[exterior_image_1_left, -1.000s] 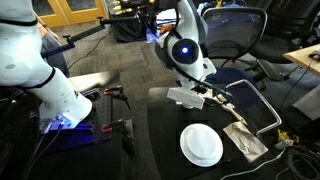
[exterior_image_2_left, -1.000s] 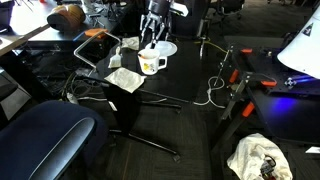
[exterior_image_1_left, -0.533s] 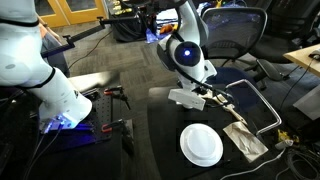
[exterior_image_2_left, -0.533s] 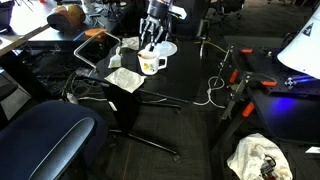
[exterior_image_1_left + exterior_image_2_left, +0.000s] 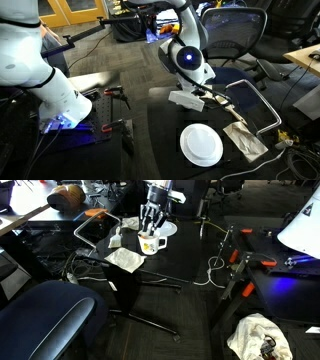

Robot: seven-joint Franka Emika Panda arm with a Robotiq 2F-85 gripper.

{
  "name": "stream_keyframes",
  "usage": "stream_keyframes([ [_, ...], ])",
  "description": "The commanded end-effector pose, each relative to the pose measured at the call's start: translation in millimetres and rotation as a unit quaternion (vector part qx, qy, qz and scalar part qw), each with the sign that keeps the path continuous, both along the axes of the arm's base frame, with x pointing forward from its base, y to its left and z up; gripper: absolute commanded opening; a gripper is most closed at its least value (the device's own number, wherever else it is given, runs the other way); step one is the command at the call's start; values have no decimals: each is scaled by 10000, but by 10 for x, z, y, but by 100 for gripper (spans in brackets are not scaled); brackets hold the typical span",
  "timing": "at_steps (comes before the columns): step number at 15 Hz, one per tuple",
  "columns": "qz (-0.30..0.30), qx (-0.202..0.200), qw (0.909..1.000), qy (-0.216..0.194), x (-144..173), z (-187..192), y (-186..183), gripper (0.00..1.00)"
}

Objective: Pick the marker from the cup and put it on the table

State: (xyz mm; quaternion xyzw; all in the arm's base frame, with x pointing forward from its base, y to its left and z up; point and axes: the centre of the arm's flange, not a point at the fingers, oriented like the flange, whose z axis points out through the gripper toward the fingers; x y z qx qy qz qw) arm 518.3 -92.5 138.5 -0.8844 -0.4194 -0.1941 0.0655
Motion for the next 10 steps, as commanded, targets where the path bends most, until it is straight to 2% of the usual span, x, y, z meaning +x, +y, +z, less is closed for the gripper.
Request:
stream_keyframes([
  [1, 97, 104, 9999, 33, 125, -47, 19, 46],
  [4, 188, 135, 9997, 54, 177, -89, 44, 48],
  [6, 236, 161, 9996, 65, 212, -112, 55, 42],
  [9, 347, 188, 9992, 96, 263, -151, 76, 42],
  [10, 414, 240, 9988, 117, 282, -162, 104, 31],
])
